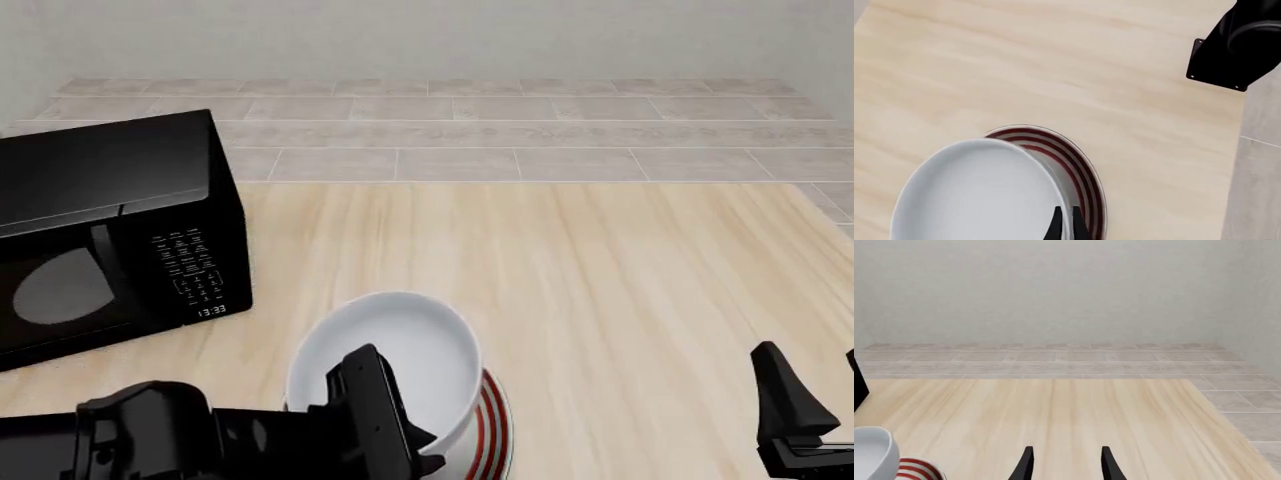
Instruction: Pick up the white bowl and put it on the plate.
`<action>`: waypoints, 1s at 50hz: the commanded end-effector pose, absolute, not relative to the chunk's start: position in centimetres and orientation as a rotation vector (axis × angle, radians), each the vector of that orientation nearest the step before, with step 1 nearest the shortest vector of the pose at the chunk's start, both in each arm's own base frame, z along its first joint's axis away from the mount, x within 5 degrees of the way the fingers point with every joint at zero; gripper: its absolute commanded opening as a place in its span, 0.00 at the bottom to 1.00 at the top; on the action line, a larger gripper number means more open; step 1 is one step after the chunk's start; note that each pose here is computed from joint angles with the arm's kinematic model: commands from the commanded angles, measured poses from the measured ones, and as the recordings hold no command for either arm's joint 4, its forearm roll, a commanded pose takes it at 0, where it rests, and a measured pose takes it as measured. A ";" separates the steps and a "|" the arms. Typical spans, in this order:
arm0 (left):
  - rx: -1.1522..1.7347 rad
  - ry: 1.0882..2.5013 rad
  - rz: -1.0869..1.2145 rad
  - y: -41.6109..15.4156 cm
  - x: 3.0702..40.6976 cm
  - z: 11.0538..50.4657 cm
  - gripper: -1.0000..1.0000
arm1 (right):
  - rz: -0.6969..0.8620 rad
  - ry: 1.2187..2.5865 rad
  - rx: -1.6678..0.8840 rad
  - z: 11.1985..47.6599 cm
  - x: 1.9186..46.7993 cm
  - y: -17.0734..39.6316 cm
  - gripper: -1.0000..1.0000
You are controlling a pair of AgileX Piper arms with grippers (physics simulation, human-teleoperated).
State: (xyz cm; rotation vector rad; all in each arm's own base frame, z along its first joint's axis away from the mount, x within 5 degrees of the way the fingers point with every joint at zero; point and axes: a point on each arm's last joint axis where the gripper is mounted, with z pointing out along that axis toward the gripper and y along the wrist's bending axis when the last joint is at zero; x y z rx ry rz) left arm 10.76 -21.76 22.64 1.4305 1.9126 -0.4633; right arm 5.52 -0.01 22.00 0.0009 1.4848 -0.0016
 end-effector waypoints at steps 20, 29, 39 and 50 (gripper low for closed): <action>1.435 1.931 -0.472 -21.9 10.3 21.8 0.00 | 0.000 1.485 -0.001 21.8 5.6 0.0 1.00; 1.437 1.938 -0.474 -22.1 10.3 21.3 0.00 | 0.000 1.485 -0.001 21.8 5.6 0.0 1.00; 1.441 1.946 -0.472 -22.3 10.3 20.7 0.00 | 0.000 1.485 -0.001 21.8 5.6 0.0 1.00; 1.446 1.953 -0.471 -22.4 10.3 20.1 0.00 | 0.000 1.485 -0.001 21.8 5.6 0.0 1.00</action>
